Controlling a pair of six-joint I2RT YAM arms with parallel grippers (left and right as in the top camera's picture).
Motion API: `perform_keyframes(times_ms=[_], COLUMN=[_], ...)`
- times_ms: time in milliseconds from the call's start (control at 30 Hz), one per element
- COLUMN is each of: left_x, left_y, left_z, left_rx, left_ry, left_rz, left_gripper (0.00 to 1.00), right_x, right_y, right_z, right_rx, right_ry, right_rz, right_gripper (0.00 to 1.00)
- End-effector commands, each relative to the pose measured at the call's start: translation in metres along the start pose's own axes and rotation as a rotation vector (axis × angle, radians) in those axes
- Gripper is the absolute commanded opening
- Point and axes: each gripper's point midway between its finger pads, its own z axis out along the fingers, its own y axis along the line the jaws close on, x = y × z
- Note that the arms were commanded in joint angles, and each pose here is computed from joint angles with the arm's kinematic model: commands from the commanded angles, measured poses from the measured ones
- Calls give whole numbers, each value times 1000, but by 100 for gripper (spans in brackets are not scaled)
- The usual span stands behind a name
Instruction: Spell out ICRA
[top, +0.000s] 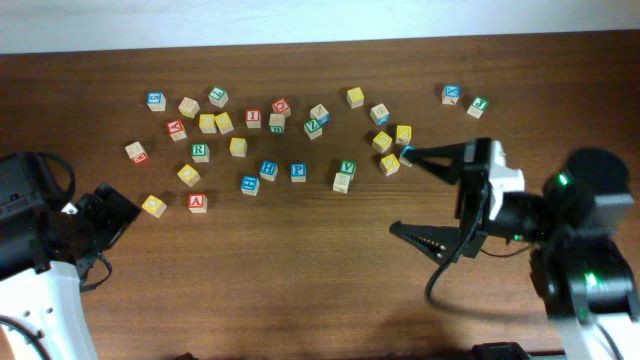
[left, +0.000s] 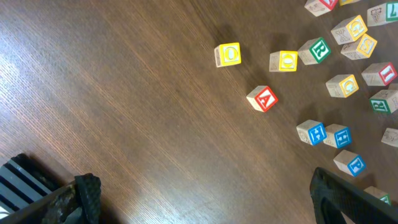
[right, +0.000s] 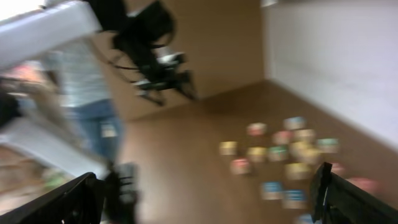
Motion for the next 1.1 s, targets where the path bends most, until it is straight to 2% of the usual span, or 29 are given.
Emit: perform_keyframes(times_ms=[0, 67, 133, 200, 300, 367, 467, 567, 667, 800, 900, 1067], left_x=[-1, 0, -1, -1, -1, 1, -8, -15, -7, 1, 2, -1], left_y=[1, 1, 1, 0, -1, -5, -10, -10, -5, -3, -13, -15], left_z=[-1, -1, -1, -1, -1, -2, -2, -2, -2, -1, 1, 11], left_rx=[3, 3, 3, 5, 10, 36, 55, 51, 28, 24, 67, 58], left_ry=[-3, -2, -3, -5, -3, 7, -28, -57, -25, 5, 24, 45], left_rz=[-18, -18, -18, -18, -18, -18, -17, -16, -17, -13, 70, 102], left_gripper=[99, 99, 99, 99, 99, 99, 99, 99, 99, 99, 99, 99], right_x=[4, 11, 31, 44, 95, 124, 131, 136, 148, 151, 141, 125], right_y=[11, -11, -61, -85, -134, -138, -123, -125, -114, -86, -100, -121], right_z=[3, 8, 17, 22, 18, 16, 28, 34, 68, 85, 98, 116], right_rx=[-216, -202, 2, 142, 610, 776, 744, 841, 759, 633, 641, 666], right_ry=[9, 18, 47, 65, 188, 286, 483, 704, 806, 835, 752, 622], right_rz=[252, 312, 549, 587, 657, 720, 788, 765, 766, 814, 794, 798], right_gripper=[98, 98, 98, 99, 99, 99, 97, 98, 98, 98, 98, 98])
